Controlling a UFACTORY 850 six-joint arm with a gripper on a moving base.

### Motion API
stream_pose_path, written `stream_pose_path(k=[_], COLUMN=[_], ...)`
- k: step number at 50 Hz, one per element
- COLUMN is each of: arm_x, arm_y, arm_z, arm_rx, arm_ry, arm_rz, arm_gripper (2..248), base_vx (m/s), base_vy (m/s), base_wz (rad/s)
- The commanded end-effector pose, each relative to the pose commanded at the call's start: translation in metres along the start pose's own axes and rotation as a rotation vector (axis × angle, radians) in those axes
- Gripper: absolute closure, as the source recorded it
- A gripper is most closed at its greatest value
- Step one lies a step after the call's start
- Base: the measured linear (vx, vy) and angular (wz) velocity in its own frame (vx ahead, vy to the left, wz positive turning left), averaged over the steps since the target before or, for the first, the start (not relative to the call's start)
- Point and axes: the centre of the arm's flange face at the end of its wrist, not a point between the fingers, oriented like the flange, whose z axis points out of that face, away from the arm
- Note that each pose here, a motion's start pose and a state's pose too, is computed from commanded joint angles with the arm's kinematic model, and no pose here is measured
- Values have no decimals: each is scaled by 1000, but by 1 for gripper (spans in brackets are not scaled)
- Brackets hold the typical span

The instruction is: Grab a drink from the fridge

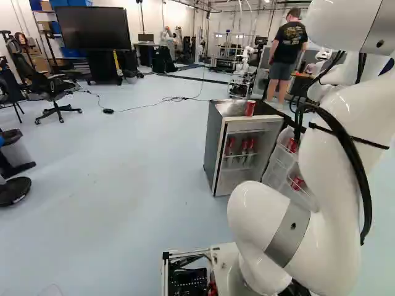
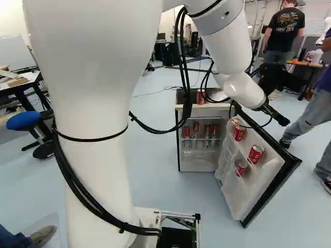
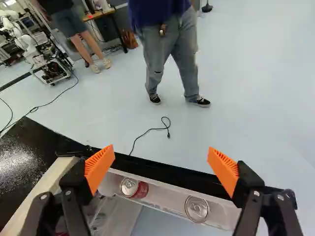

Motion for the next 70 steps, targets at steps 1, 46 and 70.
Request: stream_pose_path(k=[1, 46, 70], arm_x=[0, 22, 35], arm_y=[1, 27, 35], arm_z=[1, 65, 100], arm_rx=[-3, -46, -43], arm_ry=[-7, -204, -285], arm_rz=[7, 136, 154], arm_gripper=[3, 3, 3], base_vx=[0, 0, 0], base_vy=[0, 0, 0], base_wz=[0, 0, 0])
